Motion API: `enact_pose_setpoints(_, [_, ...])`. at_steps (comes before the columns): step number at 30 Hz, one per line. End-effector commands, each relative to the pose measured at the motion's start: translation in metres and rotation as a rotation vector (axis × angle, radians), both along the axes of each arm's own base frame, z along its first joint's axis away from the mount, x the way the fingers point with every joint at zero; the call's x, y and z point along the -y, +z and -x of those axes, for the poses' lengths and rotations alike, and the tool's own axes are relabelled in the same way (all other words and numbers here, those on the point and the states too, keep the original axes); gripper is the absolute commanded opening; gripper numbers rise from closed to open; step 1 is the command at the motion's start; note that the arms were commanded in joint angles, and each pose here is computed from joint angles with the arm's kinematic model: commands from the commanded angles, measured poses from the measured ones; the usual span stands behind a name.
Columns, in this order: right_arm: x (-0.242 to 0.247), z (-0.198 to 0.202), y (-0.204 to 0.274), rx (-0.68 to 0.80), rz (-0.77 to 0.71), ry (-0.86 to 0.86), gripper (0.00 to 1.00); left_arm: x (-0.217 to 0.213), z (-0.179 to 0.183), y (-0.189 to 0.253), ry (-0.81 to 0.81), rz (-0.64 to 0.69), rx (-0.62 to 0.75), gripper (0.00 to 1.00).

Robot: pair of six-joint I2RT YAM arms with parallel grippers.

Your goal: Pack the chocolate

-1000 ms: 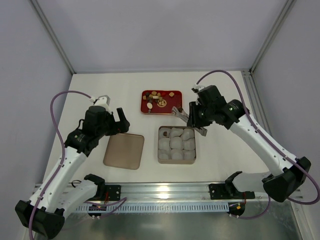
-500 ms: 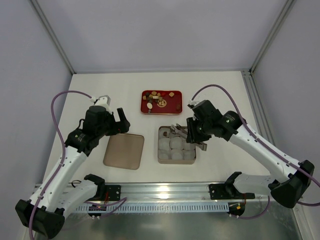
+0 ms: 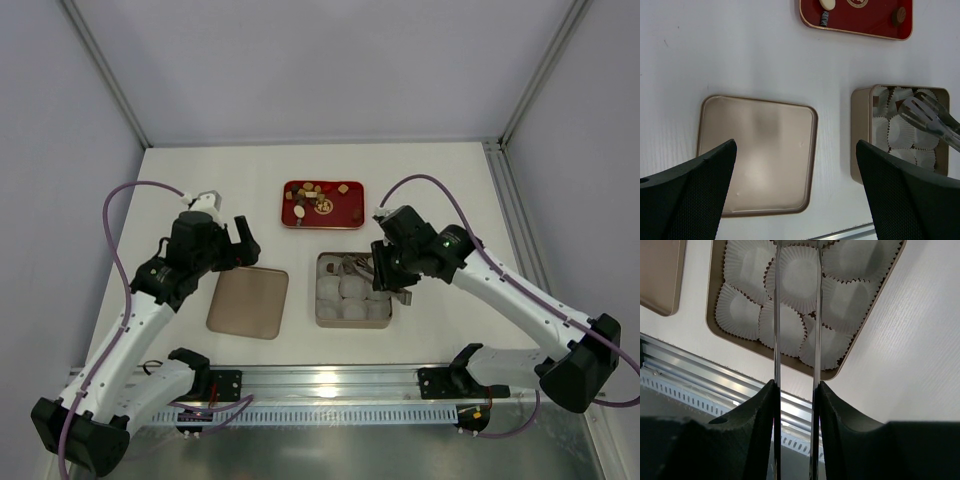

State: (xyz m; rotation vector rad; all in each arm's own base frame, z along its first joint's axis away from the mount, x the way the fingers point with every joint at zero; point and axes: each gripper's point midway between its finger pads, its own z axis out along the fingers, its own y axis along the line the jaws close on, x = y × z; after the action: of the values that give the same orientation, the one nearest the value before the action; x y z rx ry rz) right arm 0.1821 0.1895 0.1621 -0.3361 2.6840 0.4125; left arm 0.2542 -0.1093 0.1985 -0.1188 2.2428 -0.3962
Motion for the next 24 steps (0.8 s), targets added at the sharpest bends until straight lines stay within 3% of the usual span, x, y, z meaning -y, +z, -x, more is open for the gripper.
enact_pose_setpoints(1, [-0.007, -0.008, 0.002, 0.033, -0.021, -0.008, 0.41, 0.002, -0.004, 0.005, 0.003, 0.019, 0.020, 1.00])
enact_pose_setpoints(13, [-0.002, -0.015, 0.001, 0.061, 0.008, -0.030, 0.46, 0.002, -0.004, 0.004, 0.004, 0.017, 0.018, 1.00])
enact_pose_setpoints(24, [-0.011, -0.036, 0.066, 0.179, -0.029, 0.013, 0.47, 0.002, -0.003, 0.004, 0.000, 0.019, 0.020, 1.00])
